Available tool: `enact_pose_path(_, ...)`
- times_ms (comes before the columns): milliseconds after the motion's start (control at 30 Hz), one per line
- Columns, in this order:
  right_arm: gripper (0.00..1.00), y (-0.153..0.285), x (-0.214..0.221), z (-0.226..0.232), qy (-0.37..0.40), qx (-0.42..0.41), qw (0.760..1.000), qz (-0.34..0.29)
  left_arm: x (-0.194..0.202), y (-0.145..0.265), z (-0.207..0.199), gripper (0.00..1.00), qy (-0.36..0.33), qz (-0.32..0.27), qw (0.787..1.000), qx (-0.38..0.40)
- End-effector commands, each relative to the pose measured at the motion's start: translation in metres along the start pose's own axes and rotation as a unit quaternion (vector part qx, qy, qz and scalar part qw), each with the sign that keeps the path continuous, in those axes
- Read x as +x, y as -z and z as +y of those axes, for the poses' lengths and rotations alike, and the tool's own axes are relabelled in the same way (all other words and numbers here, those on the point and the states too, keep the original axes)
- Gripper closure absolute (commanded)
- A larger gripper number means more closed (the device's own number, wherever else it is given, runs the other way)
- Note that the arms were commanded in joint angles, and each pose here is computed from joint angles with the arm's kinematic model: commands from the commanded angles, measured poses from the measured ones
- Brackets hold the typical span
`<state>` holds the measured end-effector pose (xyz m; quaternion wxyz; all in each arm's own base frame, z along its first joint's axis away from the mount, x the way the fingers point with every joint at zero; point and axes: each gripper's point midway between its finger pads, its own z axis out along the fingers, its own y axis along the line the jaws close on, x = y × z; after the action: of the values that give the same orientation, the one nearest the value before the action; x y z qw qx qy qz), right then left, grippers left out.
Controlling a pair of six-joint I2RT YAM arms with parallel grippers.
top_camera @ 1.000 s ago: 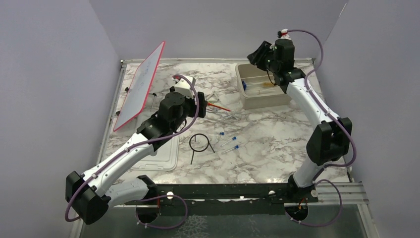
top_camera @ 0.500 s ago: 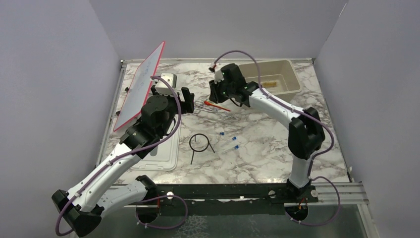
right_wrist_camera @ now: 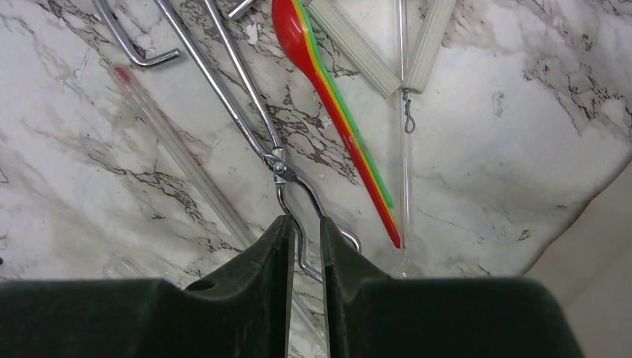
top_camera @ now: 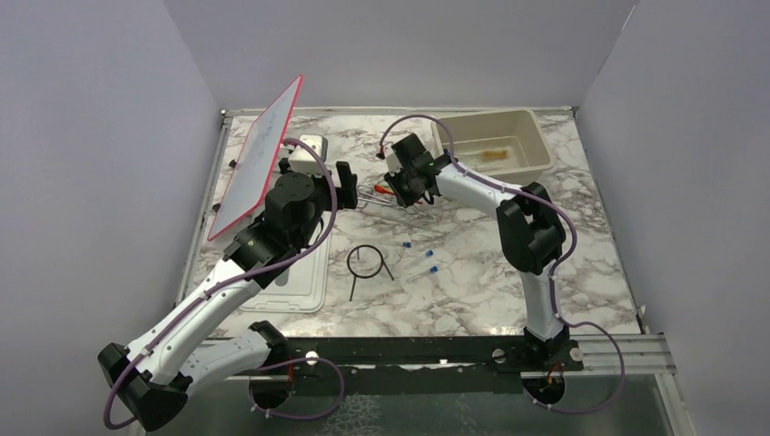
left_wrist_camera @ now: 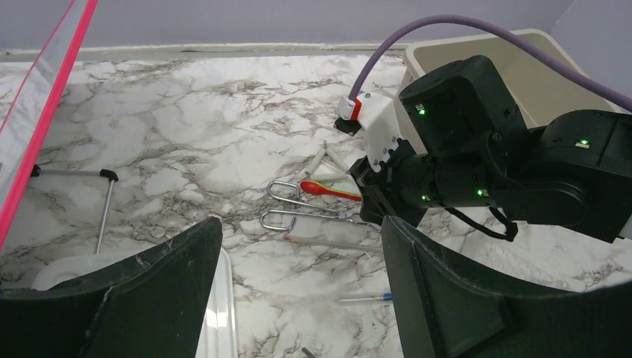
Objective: Organize the chemistry lab equipment
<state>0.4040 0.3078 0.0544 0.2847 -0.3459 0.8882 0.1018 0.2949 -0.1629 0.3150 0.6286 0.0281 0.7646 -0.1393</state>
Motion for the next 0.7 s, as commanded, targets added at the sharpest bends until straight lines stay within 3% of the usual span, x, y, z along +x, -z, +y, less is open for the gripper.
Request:
enact_pose_path(0, 0.78, 0.003, 0.007, -0.002, 0.028, 0.000, 0.999, 0.024, -0.007, 0.001, 0.003, 0.19, 0.007, -0.006, 1.000, -0.009)
enact_pose_path(367, 0.74, -0.012, 0.023, 0.007, 0.040, -0.032, 0.997, 0.053, -0.004, -0.001, 0.005, 0.19, 0.007, 0.000, 1.000, -0.010)
enact_pose_path(667, 0.82, -0.028, 0.033, 0.008, 0.055, -0.042, 0.996, 0.065, 0.000, -0.004, 0.007, 0.19, 0.006, 0.005, 1.000, -0.015)
